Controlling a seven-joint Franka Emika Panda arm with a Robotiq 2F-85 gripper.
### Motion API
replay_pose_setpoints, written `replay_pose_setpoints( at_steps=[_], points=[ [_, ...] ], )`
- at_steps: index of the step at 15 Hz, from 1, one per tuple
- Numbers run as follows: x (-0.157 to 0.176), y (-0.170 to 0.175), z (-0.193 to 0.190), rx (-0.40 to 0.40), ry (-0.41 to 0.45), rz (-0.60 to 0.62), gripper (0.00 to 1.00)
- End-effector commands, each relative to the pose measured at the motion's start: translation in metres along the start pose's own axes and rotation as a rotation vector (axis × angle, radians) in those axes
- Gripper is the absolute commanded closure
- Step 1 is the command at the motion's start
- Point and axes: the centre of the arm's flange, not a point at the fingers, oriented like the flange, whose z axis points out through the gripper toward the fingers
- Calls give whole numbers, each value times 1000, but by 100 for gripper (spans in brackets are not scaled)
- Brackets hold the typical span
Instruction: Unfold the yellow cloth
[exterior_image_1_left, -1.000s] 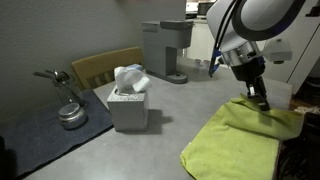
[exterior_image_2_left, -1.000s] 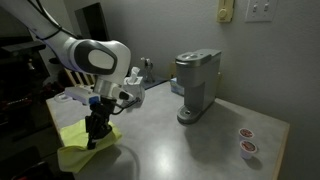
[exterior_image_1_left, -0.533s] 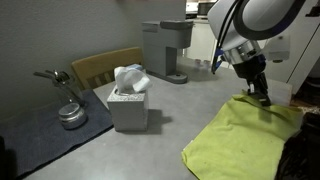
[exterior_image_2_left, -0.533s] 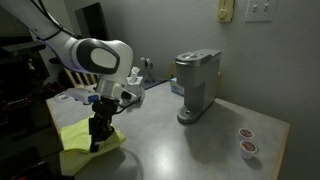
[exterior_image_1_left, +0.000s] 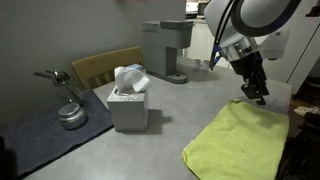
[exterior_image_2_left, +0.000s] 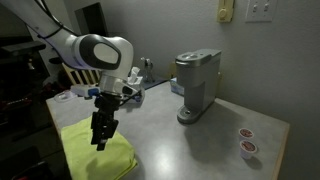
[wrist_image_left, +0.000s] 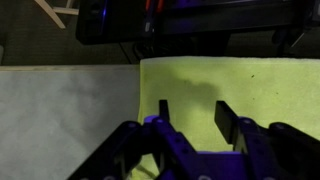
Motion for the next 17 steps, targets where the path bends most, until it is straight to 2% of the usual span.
replay_pose_setpoints(
  at_steps=[1,3,4,8,13,14,17],
  points=[
    [-16,-23,-23,-34,33,-35,16],
    [-24,-49,-36,-6,87,-156,3],
    [-30,-61,-45,16,109,-212,0],
    [-62,-92,-90,95,186,-386,0],
    [-101,-96,-137,186,208,-407,0],
    [-82,-101,-124,148,210,-391,0],
    [-97,-98,-139,164,225,-392,0]
  ],
)
